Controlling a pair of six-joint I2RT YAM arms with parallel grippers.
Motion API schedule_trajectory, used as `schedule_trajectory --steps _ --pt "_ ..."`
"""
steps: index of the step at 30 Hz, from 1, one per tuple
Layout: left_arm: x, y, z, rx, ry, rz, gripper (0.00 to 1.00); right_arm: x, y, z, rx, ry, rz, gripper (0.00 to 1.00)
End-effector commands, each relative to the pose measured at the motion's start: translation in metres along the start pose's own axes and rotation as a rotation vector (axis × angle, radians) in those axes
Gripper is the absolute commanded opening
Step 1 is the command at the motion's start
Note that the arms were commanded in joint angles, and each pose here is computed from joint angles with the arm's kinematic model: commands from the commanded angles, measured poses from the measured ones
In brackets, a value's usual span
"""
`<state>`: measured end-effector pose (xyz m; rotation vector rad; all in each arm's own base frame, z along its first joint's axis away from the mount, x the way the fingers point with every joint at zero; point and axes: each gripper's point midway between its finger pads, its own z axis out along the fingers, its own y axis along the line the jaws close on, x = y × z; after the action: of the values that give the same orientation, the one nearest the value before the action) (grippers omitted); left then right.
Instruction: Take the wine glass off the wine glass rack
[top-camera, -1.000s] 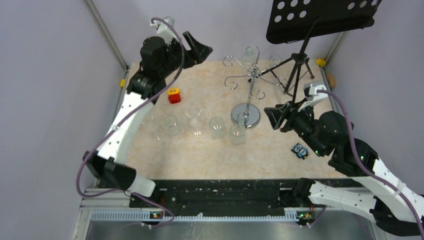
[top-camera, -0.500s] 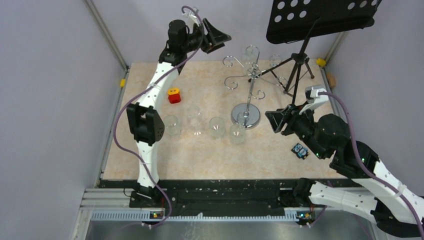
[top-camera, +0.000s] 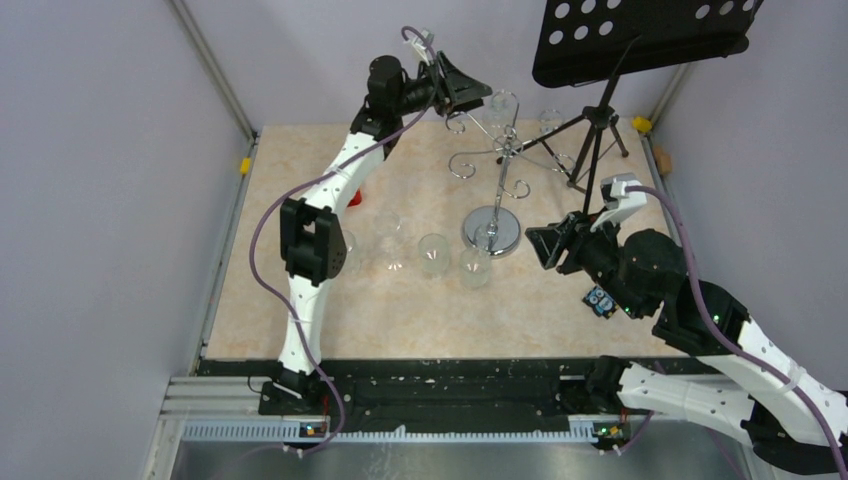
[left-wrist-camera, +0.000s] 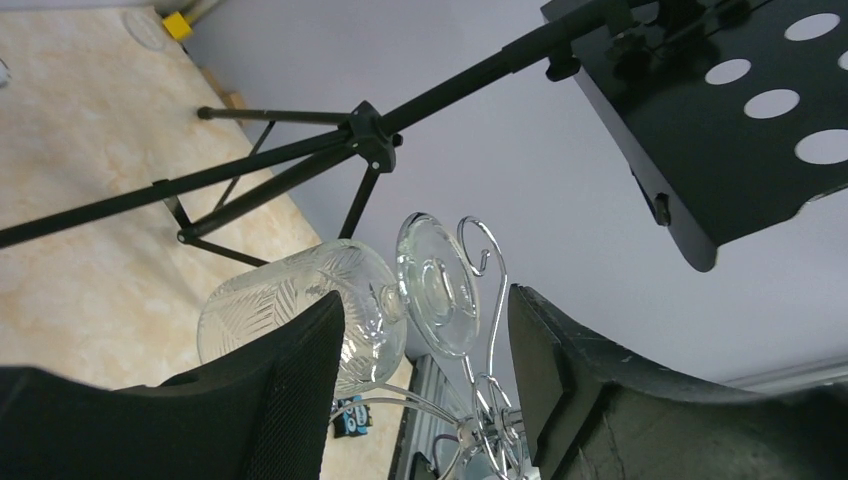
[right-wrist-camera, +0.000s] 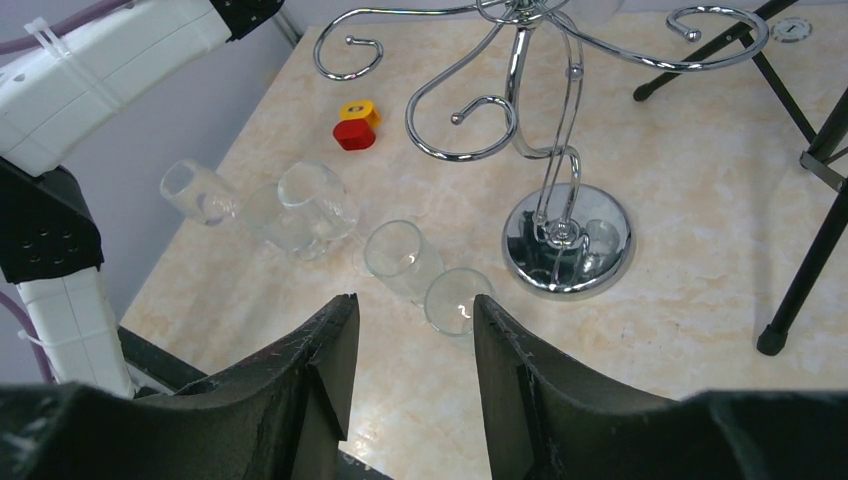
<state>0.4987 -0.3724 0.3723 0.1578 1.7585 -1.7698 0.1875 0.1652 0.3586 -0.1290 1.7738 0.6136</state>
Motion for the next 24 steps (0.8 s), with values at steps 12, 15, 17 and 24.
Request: schedule_trajectory --steps 12,15,17,24 --pt "-0.001 -0.023 0.006 0.107 0.010 -0.025 0.32 -0.002 0.002 -0.001 -0.011 -0.017 0.028 0.47" --pt "0.003 -0.020 0.006 0.105 0.025 -0.034 0.29 -0.003 0.002 -0.001 -0.009 -0.023 0.032 0.47" --pt "0.004 -0.021 0.006 0.112 0.035 -0.034 0.25 -0.003 0.002 0.000 -0.009 -0.022 0.030 0.47" --pt "0.003 -0.036 0.003 0.144 0.039 -0.022 0.00 -0.002 0.001 0.002 -0.002 -0.023 0.028 0.46"
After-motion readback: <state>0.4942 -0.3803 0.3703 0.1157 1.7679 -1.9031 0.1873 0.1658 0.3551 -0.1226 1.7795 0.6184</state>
